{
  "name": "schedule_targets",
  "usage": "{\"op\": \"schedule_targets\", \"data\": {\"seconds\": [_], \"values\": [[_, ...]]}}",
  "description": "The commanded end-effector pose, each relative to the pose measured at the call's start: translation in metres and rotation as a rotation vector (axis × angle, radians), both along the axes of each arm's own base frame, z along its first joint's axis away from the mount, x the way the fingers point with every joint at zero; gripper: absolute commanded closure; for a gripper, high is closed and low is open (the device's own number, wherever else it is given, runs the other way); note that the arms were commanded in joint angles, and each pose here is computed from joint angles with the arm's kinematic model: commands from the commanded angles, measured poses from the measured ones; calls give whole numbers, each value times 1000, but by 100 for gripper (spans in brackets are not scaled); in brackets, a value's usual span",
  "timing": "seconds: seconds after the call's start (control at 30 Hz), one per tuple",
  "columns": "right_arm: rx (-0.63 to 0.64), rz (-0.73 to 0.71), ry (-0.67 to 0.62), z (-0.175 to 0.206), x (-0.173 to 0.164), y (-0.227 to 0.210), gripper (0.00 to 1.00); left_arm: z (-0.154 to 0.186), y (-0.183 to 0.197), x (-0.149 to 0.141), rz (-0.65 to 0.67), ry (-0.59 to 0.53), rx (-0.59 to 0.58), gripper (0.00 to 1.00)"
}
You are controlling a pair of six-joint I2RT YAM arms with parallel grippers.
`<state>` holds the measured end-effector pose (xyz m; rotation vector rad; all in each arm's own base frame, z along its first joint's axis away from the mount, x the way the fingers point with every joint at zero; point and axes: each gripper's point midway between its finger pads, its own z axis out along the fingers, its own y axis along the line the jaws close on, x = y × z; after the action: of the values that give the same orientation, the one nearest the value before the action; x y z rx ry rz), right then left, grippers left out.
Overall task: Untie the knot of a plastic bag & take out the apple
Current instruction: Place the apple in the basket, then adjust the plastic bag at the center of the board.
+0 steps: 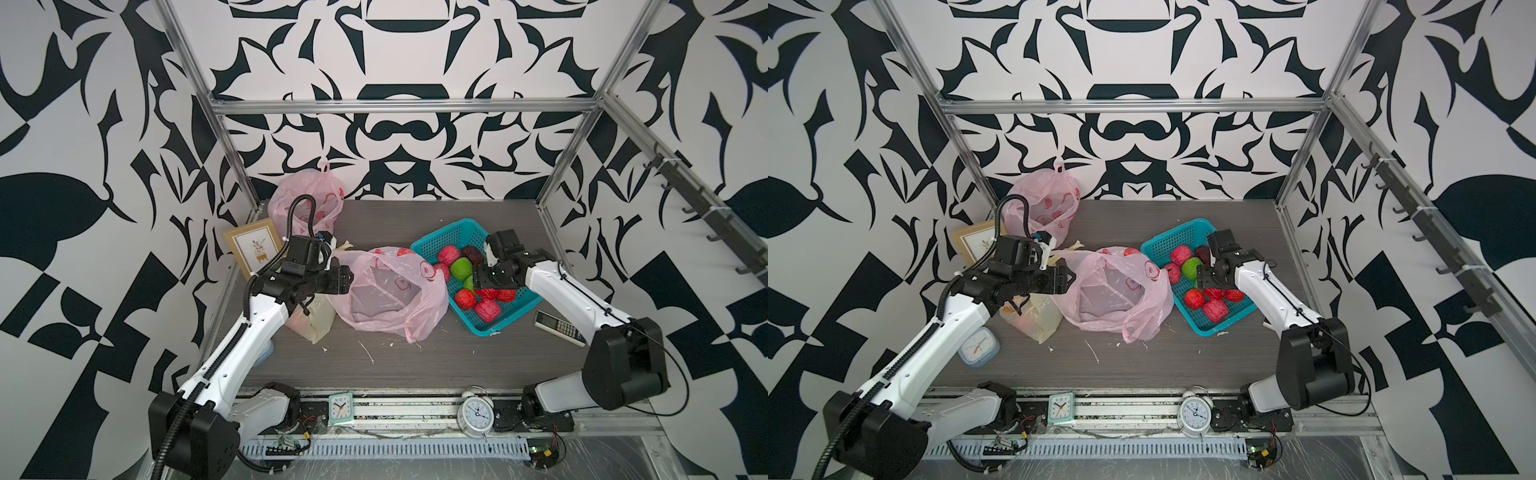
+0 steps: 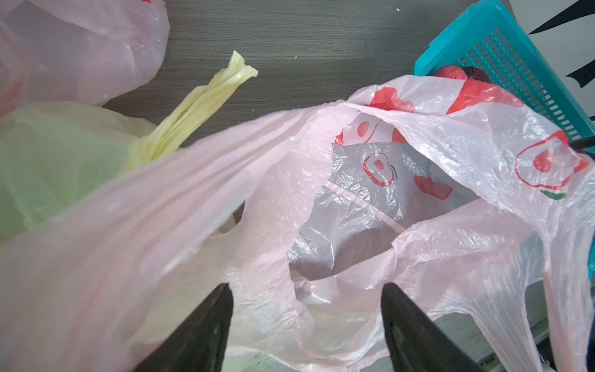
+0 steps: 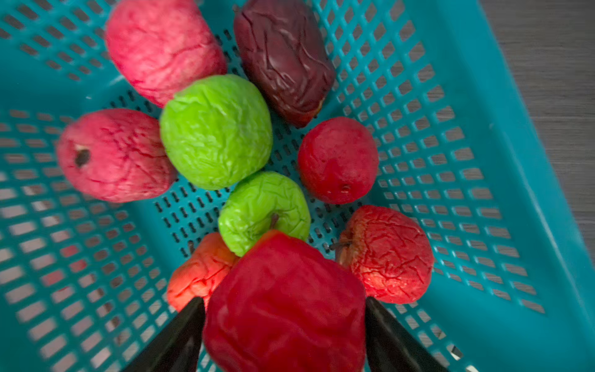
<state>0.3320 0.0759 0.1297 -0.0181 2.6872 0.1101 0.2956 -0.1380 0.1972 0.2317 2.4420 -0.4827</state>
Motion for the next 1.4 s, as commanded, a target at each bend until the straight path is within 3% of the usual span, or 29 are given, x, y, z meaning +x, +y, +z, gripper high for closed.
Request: {"op": "schedule_targets", "data": {"seconds": [0.0,0.27,0.53,0.7,0.83,0.87,0.9,1.1,1.37], "values": [[155,102,-171,64,9,28,20,7,-7,7,-17,-10,-29,24],[536,372,-224,110,-8,104,25,7,-12,11,-27,-5,-46,25],[522,428,-156,92,7,141,29,14,-14,12,-31,-19,-61,25],[550,491,-108,84,10,169,49,19,-14,11,-33,-31,-64,25],[572,532,-91,87,19,191,81,26,-14,11,-36,-44,-70,25],[579,532,-103,91,24,196,97,28,-15,12,-38,-47,-71,25],[589,529,-117,95,29,200,100,30,-15,11,-41,-51,-74,25],[736,489,-302,144,68,225,100,38,-17,11,-50,-70,-89,25],[815,355,-626,219,129,226,100,49,-16,10,-51,-99,-94,25]]}}
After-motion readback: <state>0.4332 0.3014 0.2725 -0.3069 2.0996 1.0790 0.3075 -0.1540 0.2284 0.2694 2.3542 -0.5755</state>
